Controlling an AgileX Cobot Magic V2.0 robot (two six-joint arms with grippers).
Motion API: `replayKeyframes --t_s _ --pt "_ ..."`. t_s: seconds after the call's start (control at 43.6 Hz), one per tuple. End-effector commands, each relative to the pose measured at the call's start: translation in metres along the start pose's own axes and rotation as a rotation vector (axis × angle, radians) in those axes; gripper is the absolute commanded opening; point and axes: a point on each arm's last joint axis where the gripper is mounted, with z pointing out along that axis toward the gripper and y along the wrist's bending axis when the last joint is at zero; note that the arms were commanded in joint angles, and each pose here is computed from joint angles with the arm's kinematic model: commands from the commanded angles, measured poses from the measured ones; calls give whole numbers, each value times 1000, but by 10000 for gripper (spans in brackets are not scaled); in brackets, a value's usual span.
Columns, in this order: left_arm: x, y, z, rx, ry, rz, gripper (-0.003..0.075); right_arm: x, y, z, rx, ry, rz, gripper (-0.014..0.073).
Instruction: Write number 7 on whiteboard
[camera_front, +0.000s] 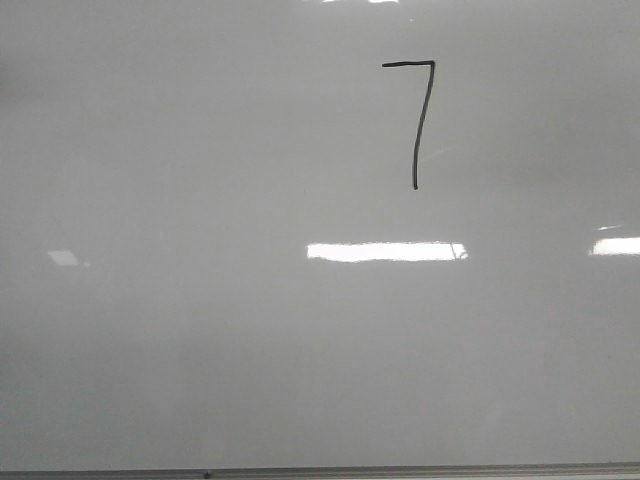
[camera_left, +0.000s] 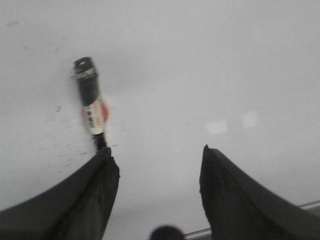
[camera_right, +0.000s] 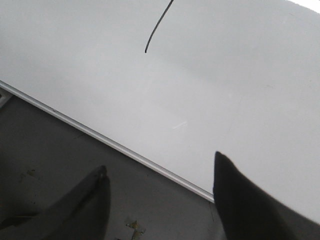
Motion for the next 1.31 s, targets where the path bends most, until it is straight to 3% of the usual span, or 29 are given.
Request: replayKeyframes --t_s 0.0,0.321,0.573,0.665,0.871,1.054,1.283 --pt "1 -15 -40 103 -158 40 375 1 -1 -9 23 -82 3 467" --pt "48 -34 -82 335 -262 152 375 13 1 -14 25 -104 2 467" --pt "56 -36 -81 360 -254 170 355 13 1 -14 25 -104 2 462" --pt "55 -36 -81 360 -258 169 293 13 1 -14 25 -104 2 389" --pt "55 -36 -81 361 -260 169 103 13 1 -14 25 -104 2 109" --pt "55 -36 -81 361 -260 169 -17 13 1 -14 24 -103 2 -55" --pt "56 -36 -81 359 -253 170 -20 13 1 -14 24 -103 1 -119"
